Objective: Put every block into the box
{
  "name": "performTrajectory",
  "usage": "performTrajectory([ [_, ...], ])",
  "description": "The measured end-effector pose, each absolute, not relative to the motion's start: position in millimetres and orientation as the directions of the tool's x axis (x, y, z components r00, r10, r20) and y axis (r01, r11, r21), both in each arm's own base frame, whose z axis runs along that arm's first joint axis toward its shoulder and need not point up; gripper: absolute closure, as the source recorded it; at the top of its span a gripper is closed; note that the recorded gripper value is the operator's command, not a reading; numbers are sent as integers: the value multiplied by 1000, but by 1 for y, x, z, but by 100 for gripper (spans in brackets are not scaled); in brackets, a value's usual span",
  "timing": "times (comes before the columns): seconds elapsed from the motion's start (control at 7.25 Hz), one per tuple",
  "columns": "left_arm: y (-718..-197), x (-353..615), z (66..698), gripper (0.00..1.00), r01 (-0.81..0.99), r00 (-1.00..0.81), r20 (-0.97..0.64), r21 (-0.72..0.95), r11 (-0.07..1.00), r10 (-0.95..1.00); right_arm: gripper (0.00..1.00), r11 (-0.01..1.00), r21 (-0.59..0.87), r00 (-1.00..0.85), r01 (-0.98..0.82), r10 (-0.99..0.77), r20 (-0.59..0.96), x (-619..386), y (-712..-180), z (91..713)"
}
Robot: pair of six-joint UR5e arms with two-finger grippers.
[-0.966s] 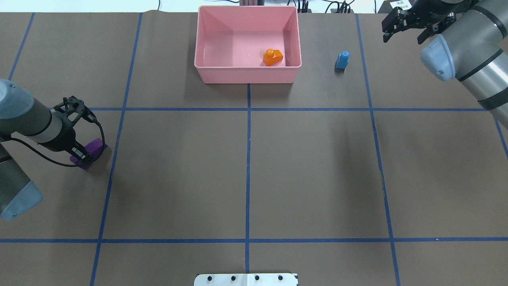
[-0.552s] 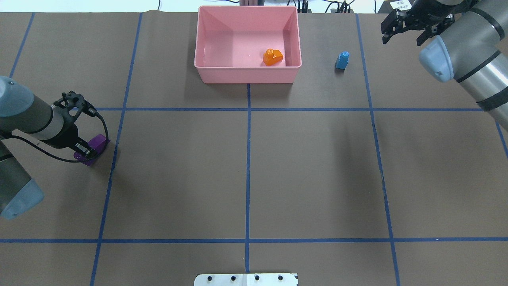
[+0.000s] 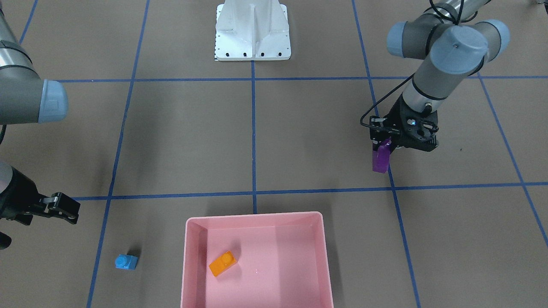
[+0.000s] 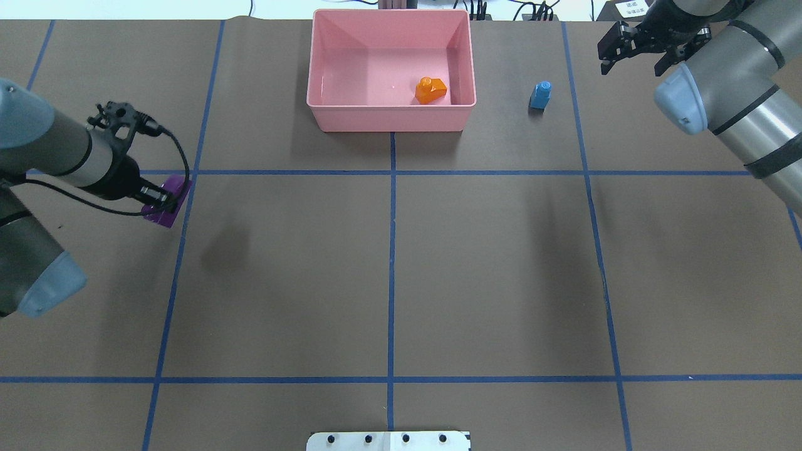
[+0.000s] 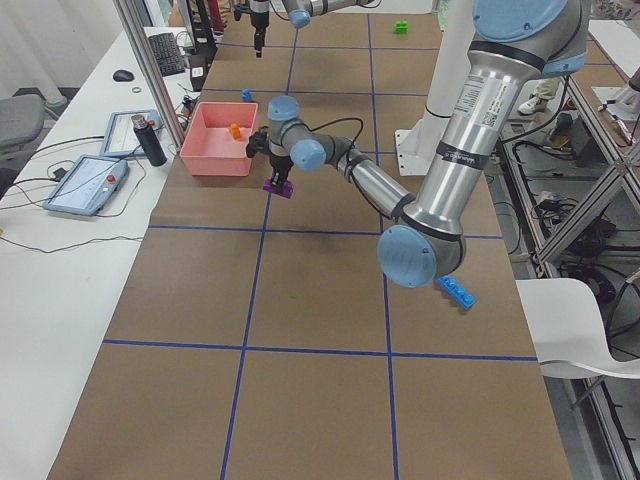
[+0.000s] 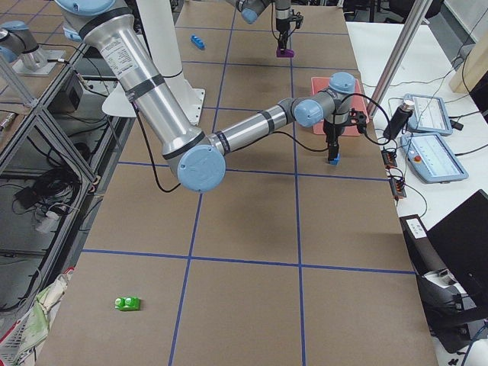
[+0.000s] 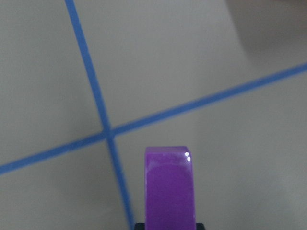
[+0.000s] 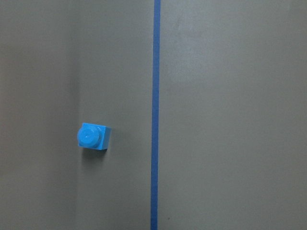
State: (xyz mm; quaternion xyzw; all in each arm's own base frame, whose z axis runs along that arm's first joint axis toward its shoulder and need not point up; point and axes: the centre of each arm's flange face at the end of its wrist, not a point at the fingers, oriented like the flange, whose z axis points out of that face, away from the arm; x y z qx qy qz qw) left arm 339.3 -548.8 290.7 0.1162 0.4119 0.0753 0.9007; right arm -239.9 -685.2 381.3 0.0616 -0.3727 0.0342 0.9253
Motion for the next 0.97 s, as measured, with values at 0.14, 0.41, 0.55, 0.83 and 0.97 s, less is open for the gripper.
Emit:
performTrajectory([
  [0.14, -578, 349, 242, 100, -10, 661, -727, 240, 971, 187, 0, 990, 90, 721, -108, 15, 693, -243, -689, 387],
  [0.41, -651, 386, 175, 100, 34, 687, -720, 165, 986, 97, 0, 991, 90, 721, -103, 12, 693, -250, -689, 389],
  [0.55, -688, 408, 152, 100, 50, 702, -710, 122, 991, 52, 0, 991, 89, 721, -100, 11, 693, -254, -689, 389],
  [0.83, -737, 440, 140, 100, 99, 716, -697, 42, 994, -42, 0, 992, 88, 720, -95, 8, 694, -260, -689, 388],
  [0.97, -750, 452, 138, 100, 112, 719, -692, 19, 994, -68, 0, 992, 88, 720, -91, 5, 694, -265, -692, 384],
])
